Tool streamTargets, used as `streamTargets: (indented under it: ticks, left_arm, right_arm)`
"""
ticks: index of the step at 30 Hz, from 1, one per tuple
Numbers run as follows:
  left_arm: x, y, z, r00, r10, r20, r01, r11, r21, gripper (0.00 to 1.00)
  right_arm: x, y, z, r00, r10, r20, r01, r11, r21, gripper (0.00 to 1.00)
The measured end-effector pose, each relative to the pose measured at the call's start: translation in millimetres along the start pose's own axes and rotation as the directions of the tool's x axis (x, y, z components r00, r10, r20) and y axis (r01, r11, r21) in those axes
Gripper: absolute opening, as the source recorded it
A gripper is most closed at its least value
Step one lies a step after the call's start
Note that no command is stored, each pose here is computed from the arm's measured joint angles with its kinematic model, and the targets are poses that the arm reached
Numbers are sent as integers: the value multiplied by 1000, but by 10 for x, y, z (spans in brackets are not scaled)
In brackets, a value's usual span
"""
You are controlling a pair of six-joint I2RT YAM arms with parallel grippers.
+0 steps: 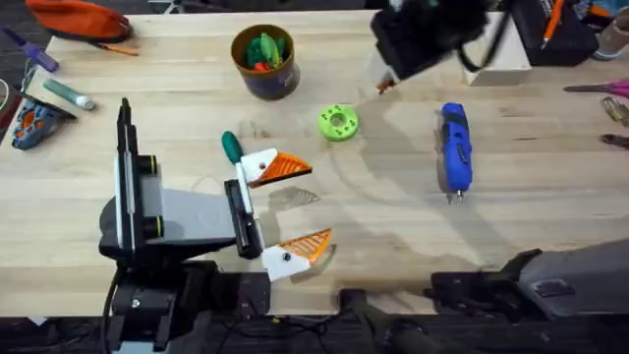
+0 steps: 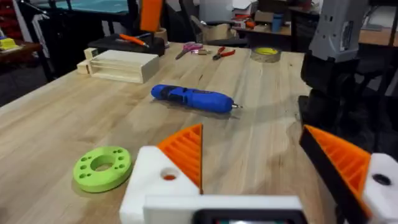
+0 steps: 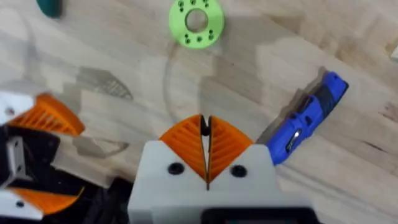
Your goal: Pick up the gripper from the table and insert it into the empty holder that is missing its gripper. Then pick up a screw, insert it into the mounting hole, and use the screwdriver to tighten it. Finally, clean up the table by picking up the vegetable and placing it into the bucket.
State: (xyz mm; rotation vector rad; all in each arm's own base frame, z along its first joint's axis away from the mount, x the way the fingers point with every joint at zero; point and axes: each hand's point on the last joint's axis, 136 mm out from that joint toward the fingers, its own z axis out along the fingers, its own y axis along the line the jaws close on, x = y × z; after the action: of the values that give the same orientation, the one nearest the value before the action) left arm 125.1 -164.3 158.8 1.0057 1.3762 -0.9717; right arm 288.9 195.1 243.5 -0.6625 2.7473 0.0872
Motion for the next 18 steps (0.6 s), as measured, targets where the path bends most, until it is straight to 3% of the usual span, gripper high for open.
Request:
streamTargets:
  ticks: [8,18]
  left_arm:
    - [0,0,0,1000,0,0,0,1000,0,985]
    - [0,0,0,1000,0,0,0,1000,0,985]
  right_arm:
    - [319,83,-301,999,-18,-46,17,1000,-6,6]
    - [301,365,-549,995,-97,12,97,995,-15,6]
